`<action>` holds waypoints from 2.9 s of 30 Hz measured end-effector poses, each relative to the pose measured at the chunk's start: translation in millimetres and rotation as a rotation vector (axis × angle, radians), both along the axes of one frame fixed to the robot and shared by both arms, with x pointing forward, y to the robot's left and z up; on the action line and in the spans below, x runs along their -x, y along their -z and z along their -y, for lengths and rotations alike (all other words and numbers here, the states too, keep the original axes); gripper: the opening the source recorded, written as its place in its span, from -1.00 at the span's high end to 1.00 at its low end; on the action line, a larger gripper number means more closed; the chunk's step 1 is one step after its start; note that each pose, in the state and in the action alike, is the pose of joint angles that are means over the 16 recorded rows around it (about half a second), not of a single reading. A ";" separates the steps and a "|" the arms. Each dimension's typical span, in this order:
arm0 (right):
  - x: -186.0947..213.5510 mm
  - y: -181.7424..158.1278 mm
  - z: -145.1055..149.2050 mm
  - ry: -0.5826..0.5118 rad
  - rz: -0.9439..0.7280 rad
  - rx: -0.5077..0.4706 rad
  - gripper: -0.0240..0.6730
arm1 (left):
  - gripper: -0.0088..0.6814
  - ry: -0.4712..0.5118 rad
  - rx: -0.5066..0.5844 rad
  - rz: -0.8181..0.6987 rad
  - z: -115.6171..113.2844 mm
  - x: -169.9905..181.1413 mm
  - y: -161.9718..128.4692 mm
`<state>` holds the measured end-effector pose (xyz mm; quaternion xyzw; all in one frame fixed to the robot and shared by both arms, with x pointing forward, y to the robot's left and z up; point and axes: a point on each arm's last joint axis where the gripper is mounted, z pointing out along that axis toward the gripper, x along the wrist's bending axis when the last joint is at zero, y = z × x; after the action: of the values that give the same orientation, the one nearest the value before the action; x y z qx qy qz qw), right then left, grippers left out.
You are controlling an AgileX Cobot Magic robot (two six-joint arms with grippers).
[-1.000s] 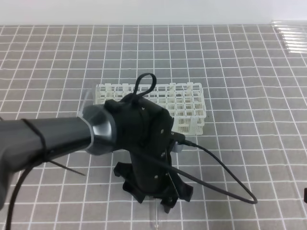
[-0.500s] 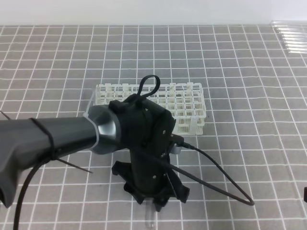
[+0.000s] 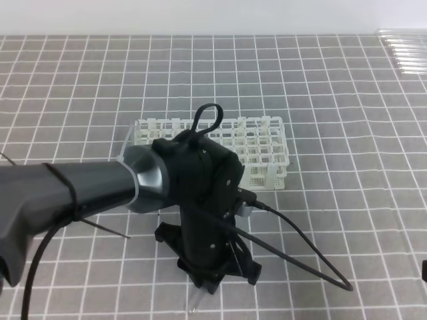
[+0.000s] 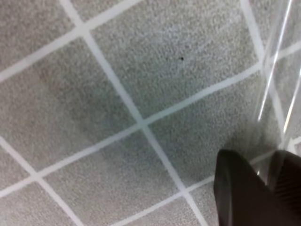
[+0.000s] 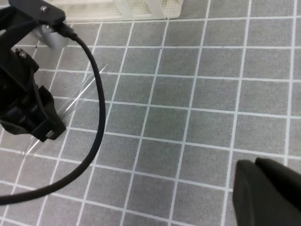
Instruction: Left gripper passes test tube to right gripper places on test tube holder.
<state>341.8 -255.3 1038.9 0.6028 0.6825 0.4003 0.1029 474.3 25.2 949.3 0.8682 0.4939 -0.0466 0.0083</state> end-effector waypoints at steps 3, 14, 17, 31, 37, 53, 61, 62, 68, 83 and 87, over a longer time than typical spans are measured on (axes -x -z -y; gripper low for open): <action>0.0 0.0 -0.1 -0.003 0.001 0.002 0.97 | 0.84 0.011 0.022 0.024 -0.2 0.0 -11.4; -1.6 -6.0 -3.1 -0.021 0.000 -0.029 0.97 | 0.81 0.059 0.211 0.270 -12.8 6.1 -89.9; -4.8 -12.2 -5.7 -0.038 -0.001 -0.049 0.97 | 0.82 0.072 0.298 0.378 -22.4 12.8 -113.6; -45.3 -51.1 -38.6 -0.234 -0.015 -0.141 0.97 | 0.81 0.018 0.736 0.821 -99.2 77.6 -132.8; -66.6 -60.4 -77.8 -0.371 -0.034 -0.099 0.97 | 0.79 -0.034 0.874 0.915 -125.4 100.4 -107.1; -49.8 -83.8 -154.2 -0.553 0.391 -0.027 0.97 | 0.77 -0.048 0.938 1.029 -124.7 95.4 -77.3; -21.1 -75.4 -136.9 -0.521 0.709 -0.115 0.97 | 0.79 -0.034 0.945 1.095 -121.5 90.1 -77.5; -18.2 -73.5 -134.6 -0.515 0.742 -0.123 0.97 | 0.79 -0.035 0.946 1.101 -121.6 89.8 -77.8; -5.9 -64.4 -125.9 -0.487 0.896 -0.161 0.96 | 0.84 -0.035 0.947 1.137 -122.5 88.6 -79.9; -14.0 -66.8 -148.5 -0.466 0.879 -0.220 0.22 | 0.94 -0.003 0.906 1.163 -122.8 87.2 -71.5; -19.9 -67.5 -160.9 -0.478 0.849 -0.212 -0.04 | 0.93 -0.001 0.896 1.150 -122.0 86.7 -68.3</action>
<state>361.7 -94.4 1106.4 0.2206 0.6550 0.6899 0.2155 387.6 147.2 1017.6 0.6683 0.3456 0.2195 0.6211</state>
